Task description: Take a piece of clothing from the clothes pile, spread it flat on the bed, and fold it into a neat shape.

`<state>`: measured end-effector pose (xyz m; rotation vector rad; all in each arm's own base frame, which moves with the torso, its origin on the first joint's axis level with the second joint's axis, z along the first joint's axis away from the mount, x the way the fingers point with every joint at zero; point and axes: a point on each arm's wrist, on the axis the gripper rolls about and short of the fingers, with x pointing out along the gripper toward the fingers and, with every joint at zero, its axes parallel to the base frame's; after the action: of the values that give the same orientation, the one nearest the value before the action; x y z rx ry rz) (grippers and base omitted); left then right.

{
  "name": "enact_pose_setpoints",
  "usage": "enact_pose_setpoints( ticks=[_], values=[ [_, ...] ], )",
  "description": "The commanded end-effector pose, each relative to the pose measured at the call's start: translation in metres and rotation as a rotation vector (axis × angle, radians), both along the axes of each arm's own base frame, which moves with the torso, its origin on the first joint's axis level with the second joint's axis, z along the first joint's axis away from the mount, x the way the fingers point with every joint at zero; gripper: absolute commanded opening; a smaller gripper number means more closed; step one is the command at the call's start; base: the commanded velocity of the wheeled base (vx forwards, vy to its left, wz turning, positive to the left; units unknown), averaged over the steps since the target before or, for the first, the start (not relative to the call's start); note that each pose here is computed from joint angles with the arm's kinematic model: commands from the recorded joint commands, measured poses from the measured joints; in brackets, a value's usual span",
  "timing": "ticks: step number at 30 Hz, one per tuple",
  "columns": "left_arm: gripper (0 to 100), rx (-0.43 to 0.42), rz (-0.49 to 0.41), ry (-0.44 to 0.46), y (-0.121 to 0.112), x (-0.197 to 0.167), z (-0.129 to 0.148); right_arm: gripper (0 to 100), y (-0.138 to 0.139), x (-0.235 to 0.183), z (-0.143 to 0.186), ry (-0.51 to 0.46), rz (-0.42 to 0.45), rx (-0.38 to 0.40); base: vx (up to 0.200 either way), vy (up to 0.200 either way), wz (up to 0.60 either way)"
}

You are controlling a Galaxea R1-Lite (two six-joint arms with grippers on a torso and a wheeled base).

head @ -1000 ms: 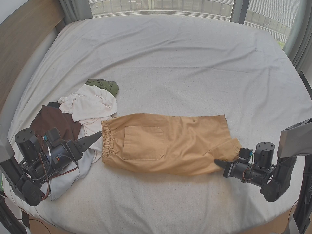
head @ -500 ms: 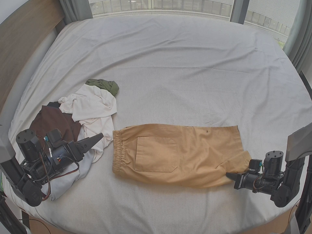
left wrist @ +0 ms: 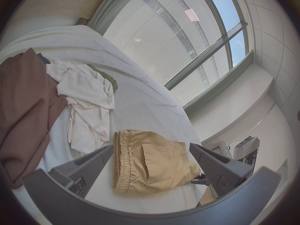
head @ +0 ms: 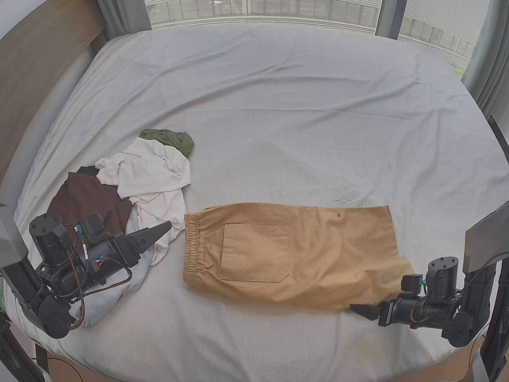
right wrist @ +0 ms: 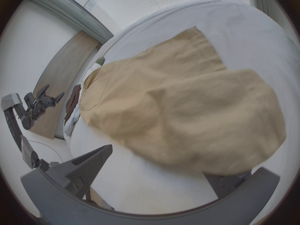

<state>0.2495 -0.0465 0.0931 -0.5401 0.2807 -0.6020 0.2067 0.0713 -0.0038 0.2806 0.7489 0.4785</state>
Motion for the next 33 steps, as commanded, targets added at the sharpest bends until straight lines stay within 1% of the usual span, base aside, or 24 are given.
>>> enact_pose_setpoints(
  ticks=[1,4,5,8,11,13,14,16,18,21,26,33],
  values=[
    [100,0.004,0.0,0.026,0.0,0.0,-0.006,100,0.013,-0.012,-0.002,0.037,0.107,0.02,0.0,0.0,0.0],
    [100,0.009,-0.003,0.054,-0.001,0.001,-0.013,100,0.026,-0.017,0.0,0.038,0.209,0.058,0.0,0.0,0.0],
    [100,0.011,-0.008,0.063,-0.002,0.001,-0.015,100,0.028,-0.018,0.001,0.035,0.224,0.062,0.0,0.0,0.0],
    [100,0.025,-0.03,0.114,-0.008,0.001,-0.028,100,0.04,-0.02,0.011,-0.019,0.3,0.103,0.0,0.0,0.0],
    [100,0.035,-0.039,0.141,-0.012,0.003,-0.036,100,0.045,-0.021,0.019,-0.059,0.325,0.124,0.0,0.0,0.0],
    [100,0.043,-0.041,0.173,-0.014,0.006,-0.046,100,0.051,-0.021,0.029,-0.105,0.356,0.152,0.0,0.0,0.0],
    [100,0.043,-0.041,0.175,-0.014,0.007,-0.047,100,0.051,-0.021,0.03,-0.107,0.356,0.153,0.0,0.0,0.0],
    [100,0.054,-0.04,0.217,-0.014,0.011,-0.06,100,0.059,-0.016,0.039,-0.155,0.4,0.198,0.0,0.0,0.0],
    [100,0.059,-0.042,0.237,-0.015,0.012,-0.066,100,0.062,-0.016,0.043,-0.168,0.416,0.218,0.0,0.0,0.0],
    [100,0.062,-0.045,0.259,-0.017,0.014,-0.073,100,0.064,-0.012,0.047,-0.192,0.415,0.231,0.0,0.0,0.0],
    [100,0.077,-0.076,0.307,-0.027,0.016,-0.09,100,0.066,-0.003,0.052,-0.227,0.402,0.245,0.0,0.0,0.0],
    [100,0.096,-0.045,0.325,-0.033,0.026,-0.105,100,0.065,-0.002,0.056,-0.245,0.393,0.25,0.0,0.0,0.0]
  ],
)
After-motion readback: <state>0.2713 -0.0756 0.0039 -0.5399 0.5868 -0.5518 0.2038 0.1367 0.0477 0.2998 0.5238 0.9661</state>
